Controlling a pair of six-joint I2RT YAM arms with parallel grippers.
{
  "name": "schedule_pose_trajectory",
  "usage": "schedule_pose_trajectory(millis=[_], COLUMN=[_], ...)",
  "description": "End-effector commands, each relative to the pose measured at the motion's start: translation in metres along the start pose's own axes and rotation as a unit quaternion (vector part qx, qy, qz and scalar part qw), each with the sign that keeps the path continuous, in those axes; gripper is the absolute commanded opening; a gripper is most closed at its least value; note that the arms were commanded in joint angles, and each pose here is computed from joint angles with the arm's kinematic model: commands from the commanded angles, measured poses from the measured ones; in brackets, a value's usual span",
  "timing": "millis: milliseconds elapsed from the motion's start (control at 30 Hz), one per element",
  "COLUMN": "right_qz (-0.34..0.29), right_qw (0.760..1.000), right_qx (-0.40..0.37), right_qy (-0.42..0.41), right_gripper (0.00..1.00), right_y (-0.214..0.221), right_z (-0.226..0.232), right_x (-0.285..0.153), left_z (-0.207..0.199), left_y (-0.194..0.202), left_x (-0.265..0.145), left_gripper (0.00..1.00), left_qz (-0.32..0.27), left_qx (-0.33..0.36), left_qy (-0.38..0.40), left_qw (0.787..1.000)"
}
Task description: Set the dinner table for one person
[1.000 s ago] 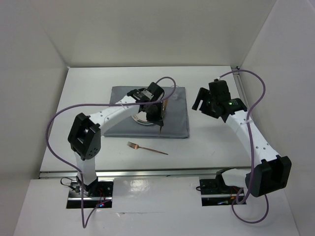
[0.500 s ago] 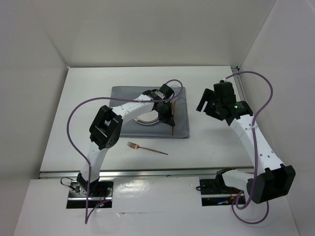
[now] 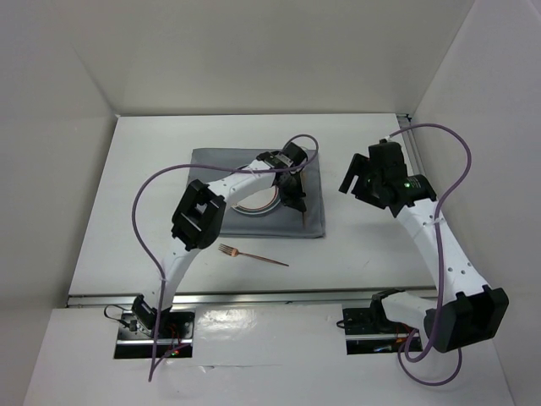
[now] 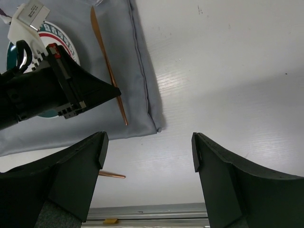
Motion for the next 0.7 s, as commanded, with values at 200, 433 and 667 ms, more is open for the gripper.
schedule_pose_trajectory(millis=[200, 433, 667], right_qz=[-0.015, -0.023, -0.026], right_qw=[1.0, 1.0, 1.0], right_qx=[-0.002, -0.001, 0.0], right_qy=[-0.003, -0.008, -0.016], right_gripper=[0.83, 0.83, 0.83], right_y=[-0.006, -0.009, -0.009], right_z=[-0.004, -0.002, -0.001], right_x=[-0.014, -0.019, -0.025], left_z=[0.004, -0.015, -0.009], left_y=[-0.015, -0.019, 0.008], left_x=[-0.001, -0.047, -0.099], left_gripper=[0.52, 0.62, 0.5], left_qz=[-0.021, -0.044, -0.082], left_qx=[-0.001, 0.017, 0.004], left_qy=[-0.023, 0.003, -0.003], left_qw=[1.0, 0.999, 0.997])
Point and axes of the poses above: each gripper's point midway between its finger pads, its own x axis out along the fingers, its own z axis along the line the jaws close on, y = z × x, the point moved 2 cm from there along -x, back along the fingers, and after that the axes turned 1 degree about -x, right-handed, at the moved point
